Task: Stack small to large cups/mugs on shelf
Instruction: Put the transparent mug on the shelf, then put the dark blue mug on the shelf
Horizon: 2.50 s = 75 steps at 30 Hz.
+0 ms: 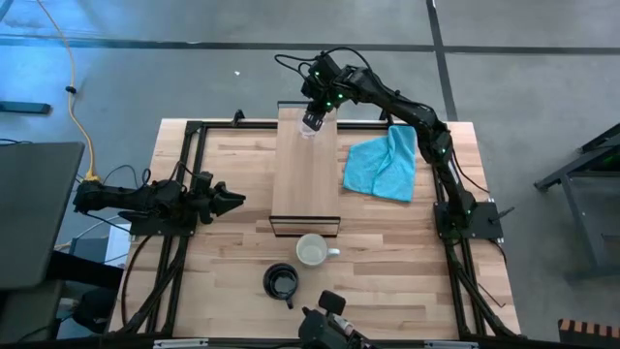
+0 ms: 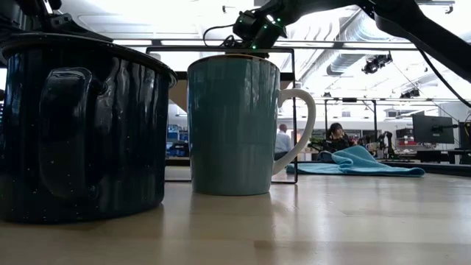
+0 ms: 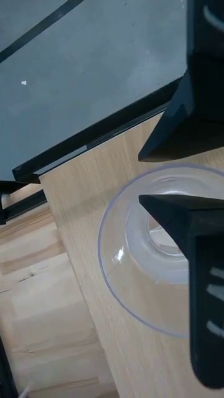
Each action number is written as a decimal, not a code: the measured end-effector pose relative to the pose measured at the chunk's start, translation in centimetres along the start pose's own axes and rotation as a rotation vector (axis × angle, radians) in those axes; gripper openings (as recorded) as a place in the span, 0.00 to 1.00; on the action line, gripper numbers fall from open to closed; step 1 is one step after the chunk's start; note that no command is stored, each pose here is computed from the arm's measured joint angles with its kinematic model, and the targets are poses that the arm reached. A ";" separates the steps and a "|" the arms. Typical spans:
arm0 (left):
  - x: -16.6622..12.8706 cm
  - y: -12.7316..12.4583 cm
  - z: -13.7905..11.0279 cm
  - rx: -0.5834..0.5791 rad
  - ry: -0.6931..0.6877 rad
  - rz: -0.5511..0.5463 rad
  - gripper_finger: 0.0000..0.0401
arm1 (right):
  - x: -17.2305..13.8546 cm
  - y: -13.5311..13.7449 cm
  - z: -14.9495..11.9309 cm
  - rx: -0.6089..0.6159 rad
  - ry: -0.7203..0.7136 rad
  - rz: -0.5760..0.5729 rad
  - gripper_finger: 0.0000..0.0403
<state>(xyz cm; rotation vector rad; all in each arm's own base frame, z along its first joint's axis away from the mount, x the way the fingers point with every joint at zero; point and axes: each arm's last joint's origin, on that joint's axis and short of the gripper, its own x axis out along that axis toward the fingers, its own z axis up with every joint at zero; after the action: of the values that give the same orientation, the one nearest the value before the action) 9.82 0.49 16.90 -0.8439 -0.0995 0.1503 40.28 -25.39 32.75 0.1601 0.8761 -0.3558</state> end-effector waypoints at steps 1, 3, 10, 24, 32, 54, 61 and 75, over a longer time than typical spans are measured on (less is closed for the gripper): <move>0.0 0.0 0.0 0.000 0.000 0.000 0.38 | 0.0 0.0 0.0 0.000 0.000 0.000 0.22; 0.0 0.0 0.0 0.000 0.000 0.000 0.38 | 0.0 0.0 0.0 0.000 0.003 0.004 0.22; 0.0 0.0 0.0 -0.001 0.003 -0.003 0.38 | 0.0 0.1 -0.3 0.001 0.027 0.014 0.22; 0.0 0.0 0.0 -0.001 0.003 -0.003 0.38 | 0.0 0.1 -0.2 -0.027 0.022 0.017 0.22; 0.0 0.0 0.0 0.000 0.004 -0.003 0.38 | 0.0 0.1 -0.1 -0.040 0.005 0.046 0.22; 0.0 0.0 0.0 0.000 0.004 -0.003 0.38 | -0.1 0.2 0.0 -0.069 -0.004 0.071 0.28; 0.0 0.0 0.0 0.000 0.004 -0.003 0.38 | -0.1 0.2 -0.1 -0.062 -0.003 0.066 0.35; 0.0 0.0 0.0 0.000 0.004 -0.003 0.38 | -0.6 0.3 -0.2 -0.059 0.026 0.068 0.35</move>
<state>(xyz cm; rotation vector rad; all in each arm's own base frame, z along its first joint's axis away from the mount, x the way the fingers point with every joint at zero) 9.82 0.48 16.89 -0.8435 -0.0971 0.1460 39.88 -24.92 33.10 0.1400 0.9037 -0.2646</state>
